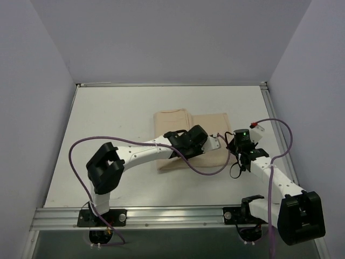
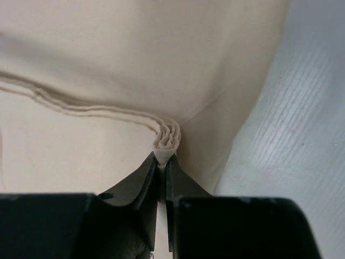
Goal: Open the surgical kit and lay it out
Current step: Open the surgical kit at the center of the board.
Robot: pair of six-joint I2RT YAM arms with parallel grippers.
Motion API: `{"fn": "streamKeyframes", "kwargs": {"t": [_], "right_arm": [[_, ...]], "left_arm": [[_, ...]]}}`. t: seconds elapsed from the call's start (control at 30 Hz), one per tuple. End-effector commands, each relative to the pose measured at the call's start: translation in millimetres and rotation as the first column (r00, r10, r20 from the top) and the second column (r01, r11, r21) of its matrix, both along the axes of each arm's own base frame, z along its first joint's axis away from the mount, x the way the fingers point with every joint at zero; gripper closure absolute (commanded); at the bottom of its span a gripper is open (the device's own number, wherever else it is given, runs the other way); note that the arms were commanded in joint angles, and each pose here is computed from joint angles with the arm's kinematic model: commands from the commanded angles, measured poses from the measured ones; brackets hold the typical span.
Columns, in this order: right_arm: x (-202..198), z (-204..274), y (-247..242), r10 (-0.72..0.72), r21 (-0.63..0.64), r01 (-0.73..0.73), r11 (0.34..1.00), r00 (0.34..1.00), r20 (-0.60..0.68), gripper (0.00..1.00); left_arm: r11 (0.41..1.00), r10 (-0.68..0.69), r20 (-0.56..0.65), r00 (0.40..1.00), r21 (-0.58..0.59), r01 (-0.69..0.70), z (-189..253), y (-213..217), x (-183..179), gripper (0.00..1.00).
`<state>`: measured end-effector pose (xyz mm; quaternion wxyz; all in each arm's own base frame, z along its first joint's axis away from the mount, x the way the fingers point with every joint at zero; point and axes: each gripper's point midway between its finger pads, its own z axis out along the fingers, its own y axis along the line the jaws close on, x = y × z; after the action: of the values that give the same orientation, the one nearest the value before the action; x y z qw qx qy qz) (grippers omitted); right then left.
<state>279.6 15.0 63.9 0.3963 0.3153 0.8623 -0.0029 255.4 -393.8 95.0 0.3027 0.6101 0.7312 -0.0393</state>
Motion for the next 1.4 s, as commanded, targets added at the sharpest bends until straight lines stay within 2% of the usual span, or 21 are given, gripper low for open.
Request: {"fn": "streamKeyframes", "kwargs": {"t": [0.0,0.03,0.17,0.2,0.23,0.37,0.43,0.53,0.67,0.9,0.93,1.0,1.03,1.07,1.17,1.27,1.37], "right_arm": [[11,4,6,0.047,0.001,-0.047,0.999,0.999,0.007,0.57],[13,6,8,0.063,-0.004,-0.063,0.998,0.998,0.008,0.57],[37,13,20,0.123,0.008,-0.123,0.992,0.992,0.031,0.58],[42,15,23,0.132,0.012,-0.132,0.991,0.990,0.042,0.58],[46,14,27,0.148,0.022,-0.149,0.989,0.988,0.039,0.58],[63,1,41,0.182,0.058,-0.183,0.981,0.983,0.022,0.59],[71,0,49,0.196,0.070,-0.198,0.978,0.980,0.034,0.59],[76,-11,56,0.206,0.081,-0.206,0.975,0.978,0.017,0.59],[81,-29,60,0.220,0.086,-0.218,0.972,0.975,-0.019,0.59],[94,-42,60,0.222,0.066,-0.219,0.974,0.974,-0.041,0.60],[95,-44,60,0.226,0.062,-0.223,0.973,0.973,-0.050,0.60],[99,-43,61,0.234,0.056,-0.231,0.971,0.971,-0.052,0.60],[100,-45,59,0.236,0.047,-0.233,0.971,0.970,-0.061,0.60],[102,-44,59,0.238,0.043,-0.236,0.971,0.969,-0.057,0.59],[107,-40,53,0.243,0.024,-0.242,0.970,0.968,-0.064,0.59],[111,-33,40,0.240,-0.012,-0.241,0.970,0.968,-0.071,0.58],[115,-31,24,0.239,-0.031,-0.244,0.969,0.966,-0.101,0.56]], "left_arm": [[0.937,0.226,0.062,0.972,-0.285,-0.200,86,30,53,0.98],[0.919,0.268,0.050,0.962,-0.314,-0.239,92,42,62,0.98],[0.781,0.451,-0.064,0.890,-0.454,-0.428,128,114,97,0.98],[0.743,0.506,-0.100,0.857,-0.454,-0.492,123,142,109,0.98],[0.720,0.510,-0.129,0.851,-0.477,-0.504,127,152,109,0.98],[0.639,0.592,-0.213,0.777,-0.464,-0.614,104,202,111,0.97],[0.617,0.619,-0.252,0.744,-0.430,-0.659,84,222,106,0.97],[0.541,0.707,-0.269,0.654,-0.389,-0.745,70,274,108,0.97],[0.526,0.758,-0.249,0.602,-0.312,-0.791,40,311,93,0.96],[0.494,0.822,-0.196,0.535,-0.224,-0.840,22,348,82,0.88],[0.499,0.823,-0.192,0.535,-0.207,-0.842,22,350,79,0.82],[0.509,0.825,-0.187,0.533,-0.162,-0.845,21,355,71,0.77],[0.518,0.827,-0.166,0.537,-0.148,-0.843,22,359,69,0.65],[0.501,0.848,-0.122,0.516,-0.133,-0.855,25,369,69,0.59],[0.521,0.844,-0.111,0.524,-0.062,-0.852,30,377,53,0.36],[0.541,0.838,-0.118,0.533,0.049,-0.840,29,386,32,0.29],[0.536,0.844,-0.092,0.529,0.093,-0.839,34,396,24,0.29]]}}
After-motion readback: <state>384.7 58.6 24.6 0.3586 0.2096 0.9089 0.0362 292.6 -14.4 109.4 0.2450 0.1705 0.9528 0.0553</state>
